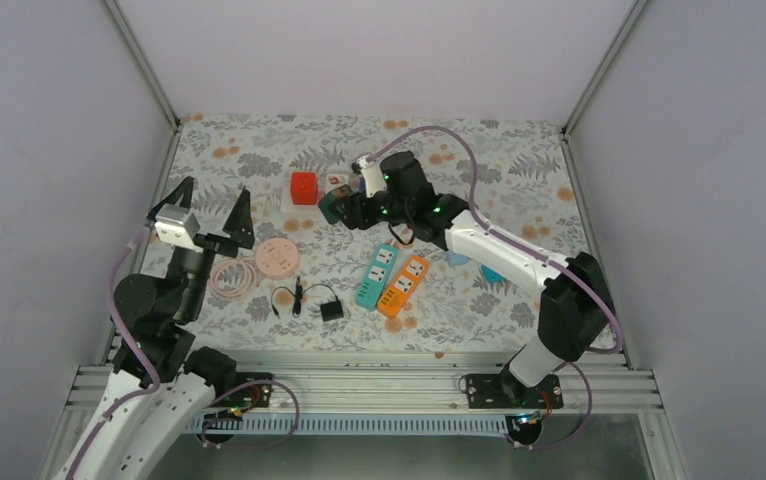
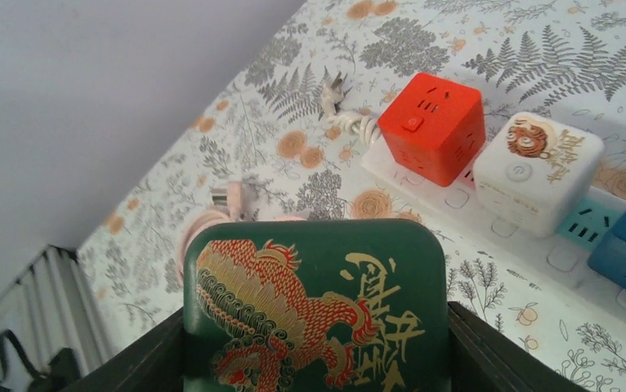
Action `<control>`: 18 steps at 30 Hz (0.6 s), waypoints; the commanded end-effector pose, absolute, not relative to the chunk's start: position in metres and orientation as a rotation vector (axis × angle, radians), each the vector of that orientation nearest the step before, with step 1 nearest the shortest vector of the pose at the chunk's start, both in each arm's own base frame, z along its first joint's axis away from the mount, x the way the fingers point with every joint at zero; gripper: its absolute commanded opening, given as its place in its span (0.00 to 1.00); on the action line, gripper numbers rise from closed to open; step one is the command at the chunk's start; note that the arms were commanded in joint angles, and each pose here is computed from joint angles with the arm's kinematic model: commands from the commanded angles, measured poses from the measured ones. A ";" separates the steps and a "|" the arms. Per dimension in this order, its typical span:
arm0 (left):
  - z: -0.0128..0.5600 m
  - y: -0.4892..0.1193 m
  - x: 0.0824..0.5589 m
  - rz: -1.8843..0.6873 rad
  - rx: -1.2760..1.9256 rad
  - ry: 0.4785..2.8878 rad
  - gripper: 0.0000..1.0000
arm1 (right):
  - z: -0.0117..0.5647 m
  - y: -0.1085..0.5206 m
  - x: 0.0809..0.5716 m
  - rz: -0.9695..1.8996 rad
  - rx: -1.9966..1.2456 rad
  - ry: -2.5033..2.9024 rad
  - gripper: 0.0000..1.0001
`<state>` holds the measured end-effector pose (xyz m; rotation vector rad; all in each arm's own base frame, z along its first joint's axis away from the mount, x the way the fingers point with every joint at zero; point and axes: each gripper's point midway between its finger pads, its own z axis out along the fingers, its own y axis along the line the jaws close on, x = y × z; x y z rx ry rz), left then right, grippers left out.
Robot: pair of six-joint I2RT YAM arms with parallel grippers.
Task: Insert the plug
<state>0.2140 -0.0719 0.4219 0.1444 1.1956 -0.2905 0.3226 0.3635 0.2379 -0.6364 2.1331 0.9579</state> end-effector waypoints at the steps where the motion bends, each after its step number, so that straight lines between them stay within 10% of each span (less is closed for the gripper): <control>1: 0.400 -0.047 0.217 -0.292 -0.037 1.275 1.00 | 0.232 0.383 0.320 0.802 -0.746 2.071 0.50; 18: 0.399 -0.010 0.196 -0.215 -0.186 1.289 1.00 | 0.168 0.515 0.323 0.628 -1.015 2.119 0.49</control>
